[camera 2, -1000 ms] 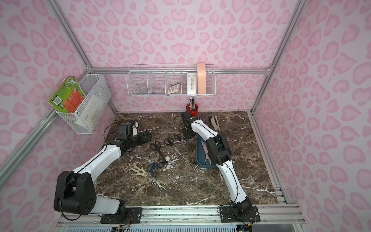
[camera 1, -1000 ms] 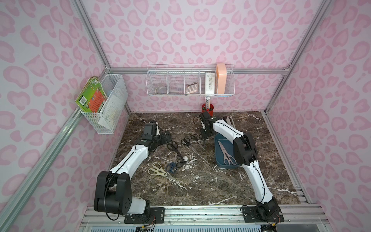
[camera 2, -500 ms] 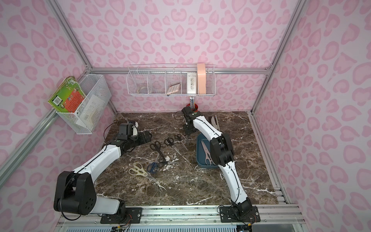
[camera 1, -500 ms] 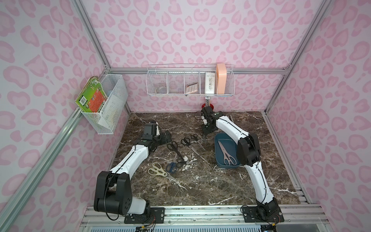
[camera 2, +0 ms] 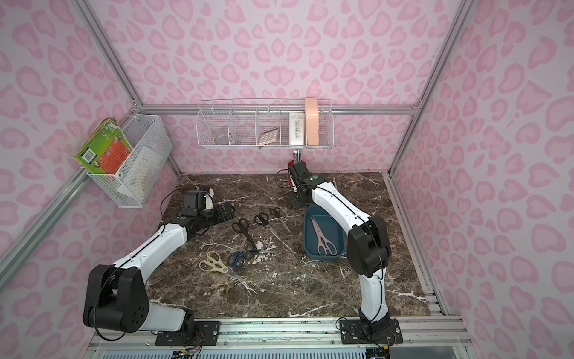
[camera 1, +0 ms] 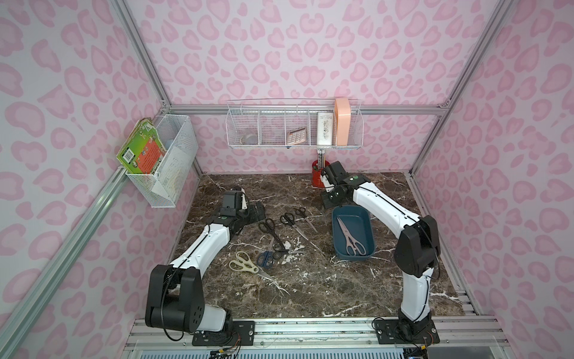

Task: Put the scissors into the storage box
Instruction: Place the scissors in the storage box.

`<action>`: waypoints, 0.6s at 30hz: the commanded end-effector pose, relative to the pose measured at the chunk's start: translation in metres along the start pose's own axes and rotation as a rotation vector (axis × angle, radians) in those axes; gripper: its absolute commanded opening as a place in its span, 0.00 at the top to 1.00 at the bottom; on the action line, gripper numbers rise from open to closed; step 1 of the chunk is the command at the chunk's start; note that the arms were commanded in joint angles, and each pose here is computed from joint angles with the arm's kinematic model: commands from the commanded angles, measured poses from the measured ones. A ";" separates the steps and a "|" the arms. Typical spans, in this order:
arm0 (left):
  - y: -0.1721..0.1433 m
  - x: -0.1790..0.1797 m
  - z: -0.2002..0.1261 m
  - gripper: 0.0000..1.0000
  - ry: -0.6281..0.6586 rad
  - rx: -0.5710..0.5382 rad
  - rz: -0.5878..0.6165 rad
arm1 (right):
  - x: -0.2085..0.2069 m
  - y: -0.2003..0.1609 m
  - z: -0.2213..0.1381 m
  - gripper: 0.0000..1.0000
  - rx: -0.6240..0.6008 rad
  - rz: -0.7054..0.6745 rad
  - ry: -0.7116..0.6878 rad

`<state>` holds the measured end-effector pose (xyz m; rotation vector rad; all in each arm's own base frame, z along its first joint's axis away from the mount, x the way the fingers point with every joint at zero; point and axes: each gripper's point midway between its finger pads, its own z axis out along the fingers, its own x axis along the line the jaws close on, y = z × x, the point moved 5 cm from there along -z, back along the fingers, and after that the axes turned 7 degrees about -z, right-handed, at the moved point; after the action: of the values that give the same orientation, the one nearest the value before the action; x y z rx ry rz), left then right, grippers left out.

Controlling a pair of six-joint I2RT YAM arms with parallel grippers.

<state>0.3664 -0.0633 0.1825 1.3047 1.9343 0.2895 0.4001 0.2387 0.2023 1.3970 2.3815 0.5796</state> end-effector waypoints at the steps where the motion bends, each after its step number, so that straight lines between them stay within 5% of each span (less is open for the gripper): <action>1: 0.000 -0.002 0.000 0.01 -0.013 0.008 -0.011 | -0.005 -0.016 -0.009 1.00 -0.030 0.024 -0.018; 8: -0.002 -0.003 0.002 0.01 -0.016 0.017 -0.016 | -0.023 -0.066 -0.016 1.00 0.001 0.081 -0.060; 18: -0.006 -0.004 0.004 0.01 -0.009 0.028 -0.001 | -0.041 -0.115 0.031 1.00 0.093 0.124 -0.084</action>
<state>0.3659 -0.0702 0.1785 1.3089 1.9385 0.2534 0.3367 0.1519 0.1233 1.5888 2.3335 0.3610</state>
